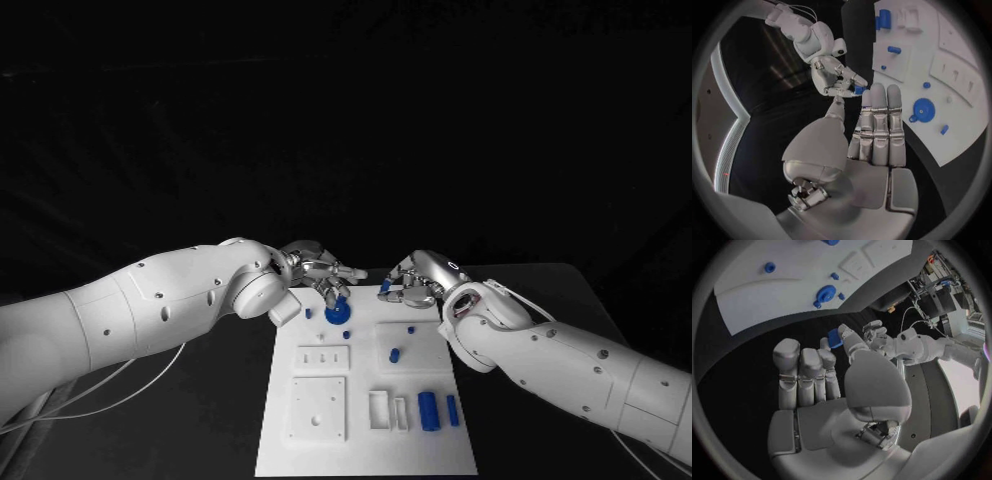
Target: Assemble the parts on the task board
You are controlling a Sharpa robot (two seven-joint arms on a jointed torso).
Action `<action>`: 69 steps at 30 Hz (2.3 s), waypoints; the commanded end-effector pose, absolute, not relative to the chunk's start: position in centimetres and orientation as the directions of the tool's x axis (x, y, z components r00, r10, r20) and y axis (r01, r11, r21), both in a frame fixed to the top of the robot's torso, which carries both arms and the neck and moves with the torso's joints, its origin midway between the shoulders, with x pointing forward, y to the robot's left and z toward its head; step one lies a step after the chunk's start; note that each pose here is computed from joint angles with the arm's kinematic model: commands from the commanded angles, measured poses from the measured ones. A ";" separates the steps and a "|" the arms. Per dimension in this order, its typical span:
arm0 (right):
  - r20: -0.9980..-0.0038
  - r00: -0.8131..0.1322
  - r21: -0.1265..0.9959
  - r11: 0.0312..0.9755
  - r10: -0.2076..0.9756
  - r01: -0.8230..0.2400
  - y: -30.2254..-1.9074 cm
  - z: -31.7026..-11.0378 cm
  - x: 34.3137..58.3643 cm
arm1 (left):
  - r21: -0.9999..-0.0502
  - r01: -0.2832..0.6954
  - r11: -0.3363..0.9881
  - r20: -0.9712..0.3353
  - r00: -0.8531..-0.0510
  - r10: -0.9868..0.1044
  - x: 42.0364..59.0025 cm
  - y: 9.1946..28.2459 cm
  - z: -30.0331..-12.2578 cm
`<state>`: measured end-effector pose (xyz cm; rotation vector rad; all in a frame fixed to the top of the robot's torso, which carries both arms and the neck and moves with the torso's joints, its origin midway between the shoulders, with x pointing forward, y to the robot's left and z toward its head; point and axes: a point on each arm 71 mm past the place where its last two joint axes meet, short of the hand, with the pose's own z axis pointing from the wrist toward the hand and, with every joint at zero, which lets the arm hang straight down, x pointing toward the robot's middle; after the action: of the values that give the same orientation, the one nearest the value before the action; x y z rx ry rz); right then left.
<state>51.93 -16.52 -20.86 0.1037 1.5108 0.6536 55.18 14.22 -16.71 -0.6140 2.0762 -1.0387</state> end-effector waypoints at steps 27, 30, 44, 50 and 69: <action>-0.898 -0.156 0.439 0.814 0.411 -0.381 -13.5 -20.8 51.1 | -0.665 -0.071 0.743 -0.490 -0.709 -0.506 55.3 11.4 -17.5; -0.898 -0.159 0.438 0.813 0.409 -0.383 -13.3 -20.8 51.1 | -0.663 -0.067 0.746 -0.489 -0.715 -0.499 55.3 11.3 -17.5; -0.902 -0.191 0.431 0.815 0.386 -0.388 -12.7 -21.0 50.9 | -0.684 -0.049 0.728 -0.469 -0.736 -0.489 55.0 10.3 -17.4; -0.902 -0.194 0.431 0.814 0.384 -0.390 -12.6 -21.0 51.0 | -0.699 -0.050 0.713 -0.455 -0.738 -0.498 54.9 10.1 -17.3; -0.906 -0.203 0.423 0.820 0.372 -0.385 -12.7 -21.3 51.0 | -0.700 -0.058 0.712 -0.473 -0.709 -0.523 55.2 10.8 -17.2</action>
<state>51.11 -12.65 -20.82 0.0073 1.6078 0.7017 55.13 11.05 -17.74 -0.4405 2.2635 -0.8377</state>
